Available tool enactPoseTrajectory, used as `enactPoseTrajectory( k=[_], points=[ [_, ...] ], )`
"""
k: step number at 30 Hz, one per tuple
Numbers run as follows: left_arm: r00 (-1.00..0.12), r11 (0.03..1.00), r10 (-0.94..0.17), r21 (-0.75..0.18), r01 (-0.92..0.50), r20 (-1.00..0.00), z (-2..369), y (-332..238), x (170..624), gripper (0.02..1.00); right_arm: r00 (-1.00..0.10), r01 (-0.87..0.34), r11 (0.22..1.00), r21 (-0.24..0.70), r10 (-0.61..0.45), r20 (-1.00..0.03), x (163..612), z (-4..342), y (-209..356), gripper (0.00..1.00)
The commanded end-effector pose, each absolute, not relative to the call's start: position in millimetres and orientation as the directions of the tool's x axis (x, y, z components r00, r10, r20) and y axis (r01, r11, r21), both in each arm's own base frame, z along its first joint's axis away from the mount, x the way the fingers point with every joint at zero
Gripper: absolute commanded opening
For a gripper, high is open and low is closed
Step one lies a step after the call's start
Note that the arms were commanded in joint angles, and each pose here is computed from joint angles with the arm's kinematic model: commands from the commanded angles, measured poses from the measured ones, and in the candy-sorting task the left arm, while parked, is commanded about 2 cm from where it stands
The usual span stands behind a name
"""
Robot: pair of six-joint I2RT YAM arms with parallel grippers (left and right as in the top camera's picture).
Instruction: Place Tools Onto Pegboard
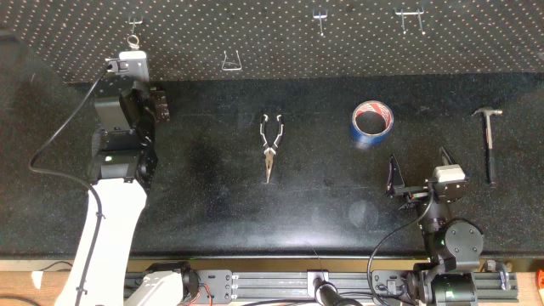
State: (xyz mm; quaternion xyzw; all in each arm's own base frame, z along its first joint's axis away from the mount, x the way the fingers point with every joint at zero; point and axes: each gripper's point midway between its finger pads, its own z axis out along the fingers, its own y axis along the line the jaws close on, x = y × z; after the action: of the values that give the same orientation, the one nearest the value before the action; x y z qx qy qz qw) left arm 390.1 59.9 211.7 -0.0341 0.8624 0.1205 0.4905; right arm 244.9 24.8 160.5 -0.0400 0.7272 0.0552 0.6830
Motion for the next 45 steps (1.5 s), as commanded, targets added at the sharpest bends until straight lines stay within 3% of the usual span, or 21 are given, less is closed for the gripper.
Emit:
enactPoseTrajectory(
  k=[1,11,15,18,45],
  points=[
    [-0.486,0.971,0.046,0.154,-0.185,-0.873,223,59,402,0.029,-0.063,-0.140,0.990,0.012,0.004,-0.998,245,159,26,0.976],
    [-0.443,0.964,0.048,0.158,-0.214,-0.895,252,62,384,0.029,-0.063,-0.140,0.990,0.012,0.003,-0.998,245,159,26,0.976],
    [-0.468,0.948,-0.006,0.144,-0.285,-0.884,245,80,376,0.027,-0.063,-0.140,0.990,0.012,0.003,-0.998,245,159,26,0.976],
    [-0.511,0.976,0.036,0.141,-0.168,-0.859,234,59,376,0.029,-0.063,-0.140,0.990,0.012,0.003,-0.998,245,159,26,0.976],
    [-0.489,0.960,0.031,0.162,-0.229,-0.872,205,79,423,0.029,-0.063,-0.140,0.990,0.012,0.003,-0.998,245,159,26,0.976]
  ],
)
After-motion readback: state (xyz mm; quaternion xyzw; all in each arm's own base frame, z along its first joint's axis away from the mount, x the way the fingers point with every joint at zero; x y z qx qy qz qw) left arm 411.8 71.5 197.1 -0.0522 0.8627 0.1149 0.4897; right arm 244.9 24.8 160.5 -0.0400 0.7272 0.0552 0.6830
